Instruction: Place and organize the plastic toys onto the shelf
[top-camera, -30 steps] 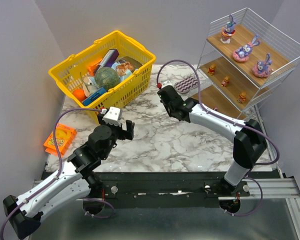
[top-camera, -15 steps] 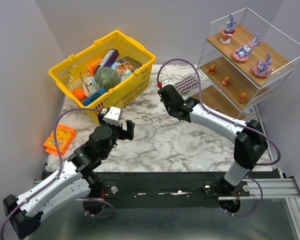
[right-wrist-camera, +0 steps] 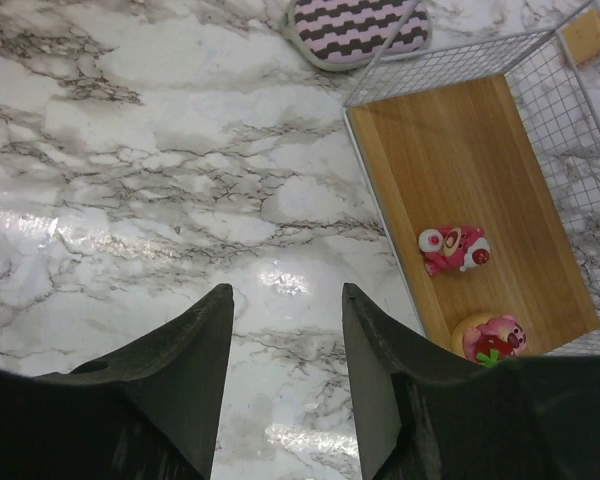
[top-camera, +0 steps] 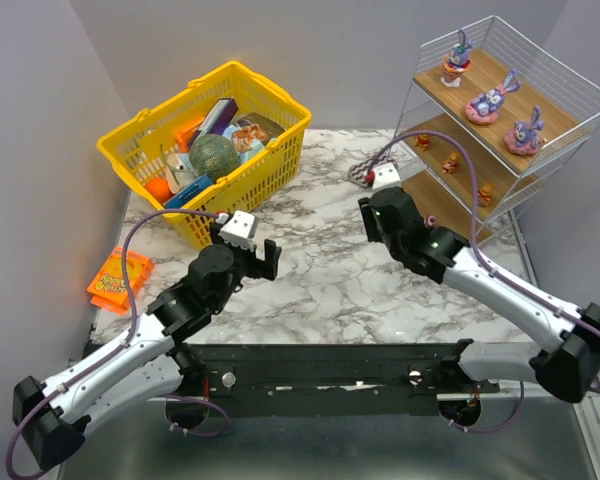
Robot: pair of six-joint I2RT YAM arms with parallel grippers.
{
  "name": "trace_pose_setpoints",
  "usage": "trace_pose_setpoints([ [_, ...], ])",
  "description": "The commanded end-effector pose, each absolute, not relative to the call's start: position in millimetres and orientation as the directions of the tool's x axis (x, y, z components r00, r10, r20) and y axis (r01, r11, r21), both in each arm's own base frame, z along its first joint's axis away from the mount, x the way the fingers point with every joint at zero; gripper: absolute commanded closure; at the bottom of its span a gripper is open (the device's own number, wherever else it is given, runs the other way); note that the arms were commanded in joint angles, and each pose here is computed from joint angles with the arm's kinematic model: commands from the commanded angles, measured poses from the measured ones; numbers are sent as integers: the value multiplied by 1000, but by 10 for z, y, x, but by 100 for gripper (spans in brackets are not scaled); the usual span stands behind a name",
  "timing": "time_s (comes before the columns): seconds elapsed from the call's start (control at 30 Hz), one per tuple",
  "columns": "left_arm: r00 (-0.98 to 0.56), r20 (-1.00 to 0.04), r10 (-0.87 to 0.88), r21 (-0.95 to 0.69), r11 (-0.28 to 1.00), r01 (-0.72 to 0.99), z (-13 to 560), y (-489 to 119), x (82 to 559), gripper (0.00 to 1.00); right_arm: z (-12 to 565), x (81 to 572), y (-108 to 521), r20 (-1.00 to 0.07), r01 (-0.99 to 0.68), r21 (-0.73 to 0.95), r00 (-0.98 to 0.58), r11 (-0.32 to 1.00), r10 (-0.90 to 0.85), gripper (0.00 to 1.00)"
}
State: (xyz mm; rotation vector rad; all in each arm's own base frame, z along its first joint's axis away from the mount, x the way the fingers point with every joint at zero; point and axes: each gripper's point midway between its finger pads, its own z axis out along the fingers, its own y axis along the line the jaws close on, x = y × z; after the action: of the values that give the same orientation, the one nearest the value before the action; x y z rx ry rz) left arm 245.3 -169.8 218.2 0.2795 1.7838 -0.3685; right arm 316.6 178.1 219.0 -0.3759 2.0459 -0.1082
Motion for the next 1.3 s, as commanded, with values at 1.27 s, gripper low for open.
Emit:
trace_pose_setpoints([
  [1.27, -129, -977, -173, -209, 618, 758, 2382, -4768, 5000, 8, 1970, 1693, 639, -698, 294, 260, -601, 920, 390, 28],
])
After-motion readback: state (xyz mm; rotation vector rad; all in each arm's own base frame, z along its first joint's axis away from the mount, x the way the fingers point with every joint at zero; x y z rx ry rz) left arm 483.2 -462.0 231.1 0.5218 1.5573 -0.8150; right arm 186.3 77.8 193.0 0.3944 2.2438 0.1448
